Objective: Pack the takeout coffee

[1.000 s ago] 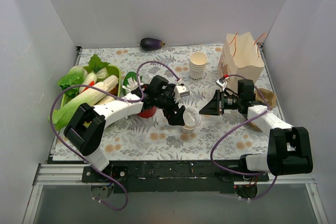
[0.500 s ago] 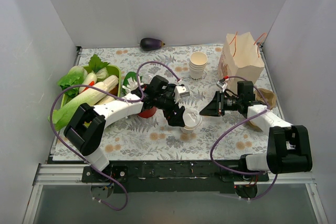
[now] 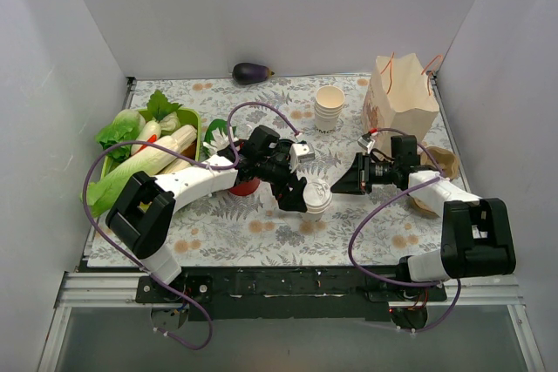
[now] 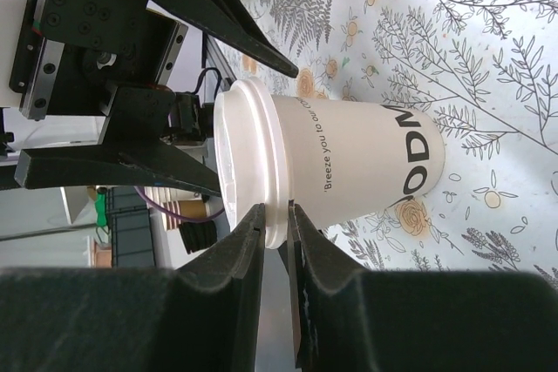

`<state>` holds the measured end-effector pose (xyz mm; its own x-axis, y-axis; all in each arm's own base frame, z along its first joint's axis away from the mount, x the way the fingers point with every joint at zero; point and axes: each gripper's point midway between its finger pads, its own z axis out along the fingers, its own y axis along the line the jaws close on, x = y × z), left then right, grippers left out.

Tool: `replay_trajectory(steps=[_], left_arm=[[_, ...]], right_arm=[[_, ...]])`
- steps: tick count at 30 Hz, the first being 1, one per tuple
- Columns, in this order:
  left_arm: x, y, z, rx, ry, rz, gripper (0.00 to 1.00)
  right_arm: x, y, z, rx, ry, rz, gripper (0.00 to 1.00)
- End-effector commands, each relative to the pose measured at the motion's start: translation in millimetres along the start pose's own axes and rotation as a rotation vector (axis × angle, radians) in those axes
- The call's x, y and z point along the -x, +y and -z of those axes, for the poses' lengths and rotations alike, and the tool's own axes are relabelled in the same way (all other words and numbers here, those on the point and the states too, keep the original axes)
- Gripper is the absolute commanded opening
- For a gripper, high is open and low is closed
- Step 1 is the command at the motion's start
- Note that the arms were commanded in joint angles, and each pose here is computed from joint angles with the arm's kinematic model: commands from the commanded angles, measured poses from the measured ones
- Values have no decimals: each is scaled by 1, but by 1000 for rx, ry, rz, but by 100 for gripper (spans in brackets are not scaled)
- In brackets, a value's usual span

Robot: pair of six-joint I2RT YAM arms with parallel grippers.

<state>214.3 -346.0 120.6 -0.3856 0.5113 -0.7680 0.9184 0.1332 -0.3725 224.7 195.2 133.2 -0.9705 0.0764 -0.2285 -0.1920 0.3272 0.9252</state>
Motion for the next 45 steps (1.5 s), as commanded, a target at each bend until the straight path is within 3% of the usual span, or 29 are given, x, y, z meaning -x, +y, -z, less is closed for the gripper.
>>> replay_trajectory(steps=[1, 36, 45], left_arm=[[26, -14, 13, -15, -57, -76, 94], [38, -28, 21, -51, -96, -73, 93], [64, -3, 28, 104, -172, 93, 94]], right_arm=[[10, 7, 1, 4, -7, 53, 24], [-7, 9, 1, -25, 20, 133, 27], [-4, 23, 5, 22, 27, 157, 38]])
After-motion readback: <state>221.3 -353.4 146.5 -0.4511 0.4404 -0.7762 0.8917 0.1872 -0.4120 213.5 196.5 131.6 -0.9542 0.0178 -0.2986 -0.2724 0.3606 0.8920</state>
